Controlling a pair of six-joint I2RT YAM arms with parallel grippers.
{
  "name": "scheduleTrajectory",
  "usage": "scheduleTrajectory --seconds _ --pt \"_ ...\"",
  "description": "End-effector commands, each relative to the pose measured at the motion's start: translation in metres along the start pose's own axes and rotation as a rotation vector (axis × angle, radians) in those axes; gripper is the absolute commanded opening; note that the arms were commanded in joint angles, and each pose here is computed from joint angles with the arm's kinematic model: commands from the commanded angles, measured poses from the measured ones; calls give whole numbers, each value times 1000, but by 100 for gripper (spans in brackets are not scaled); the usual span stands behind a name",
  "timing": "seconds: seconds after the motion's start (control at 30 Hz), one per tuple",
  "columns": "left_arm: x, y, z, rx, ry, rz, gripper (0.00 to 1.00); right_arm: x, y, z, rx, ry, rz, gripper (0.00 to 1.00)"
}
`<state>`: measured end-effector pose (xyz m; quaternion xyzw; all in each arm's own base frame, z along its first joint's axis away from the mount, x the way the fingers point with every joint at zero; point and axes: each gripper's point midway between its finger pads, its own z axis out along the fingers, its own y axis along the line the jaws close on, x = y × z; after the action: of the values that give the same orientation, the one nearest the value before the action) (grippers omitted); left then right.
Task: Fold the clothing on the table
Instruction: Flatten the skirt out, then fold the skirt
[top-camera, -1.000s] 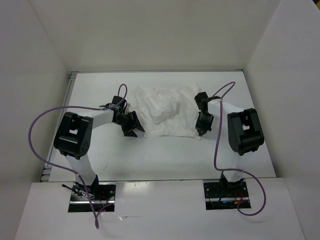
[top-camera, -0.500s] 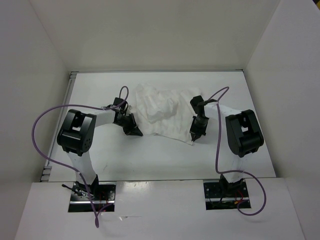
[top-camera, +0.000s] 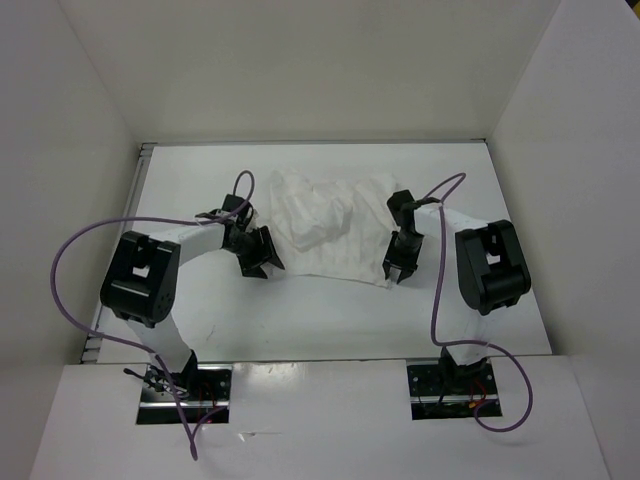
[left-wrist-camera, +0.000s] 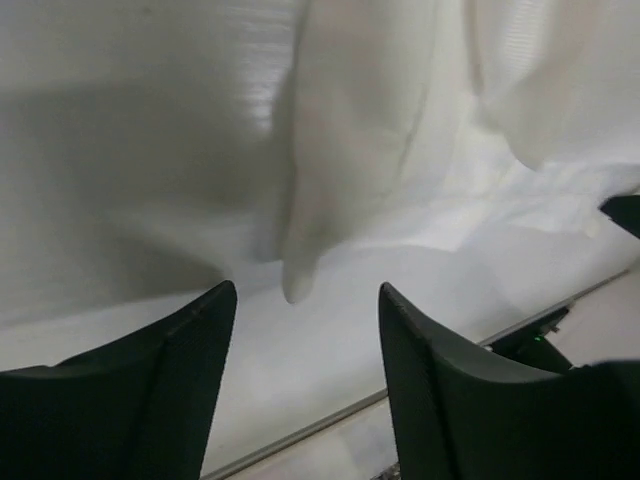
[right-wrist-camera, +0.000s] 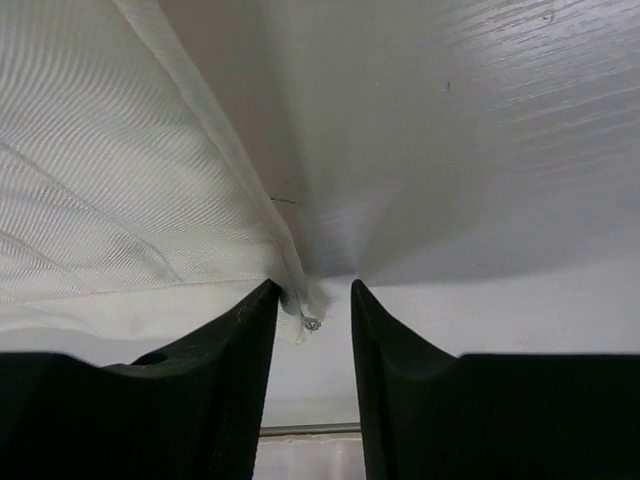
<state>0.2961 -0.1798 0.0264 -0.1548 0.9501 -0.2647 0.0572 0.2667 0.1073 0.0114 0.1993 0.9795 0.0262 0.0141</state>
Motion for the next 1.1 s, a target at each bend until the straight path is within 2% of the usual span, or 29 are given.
scheduleTrajectory --seconds 0.0,0.23,0.57,0.7,0.73,0.83,0.87,0.97,1.07 --pt "-9 1 -17 -14 -67 17 68 -11 -5 -15 -5 -75 -10 41" --pt "-33 -7 -33 -11 -158 5 71 -13 2 -5 -40 -73 -11 42" --pt "-46 14 7 -58 -130 -57 64 -9 8 6 -64 -40 6 42" --pt "-48 11 14 -39 -117 -65 52 -11 10 1 -75 -55 5 42" --pt "-47 15 17 -46 -107 -71 40 -11 10 1 -76 -54 14 42" --pt "-42 17 25 -39 -74 -79 22 -12 13 0 -90 -55 14 42" --pt "-41 17 29 -28 -61 -81 13 -12 14 0 -90 -54 24 42" --pt "-39 20 35 -29 -45 -86 0 -18 21 -7 -128 -86 30 42" --pt "-39 21 35 -29 -45 -68 0 -19 25 -10 -148 -93 37 44"
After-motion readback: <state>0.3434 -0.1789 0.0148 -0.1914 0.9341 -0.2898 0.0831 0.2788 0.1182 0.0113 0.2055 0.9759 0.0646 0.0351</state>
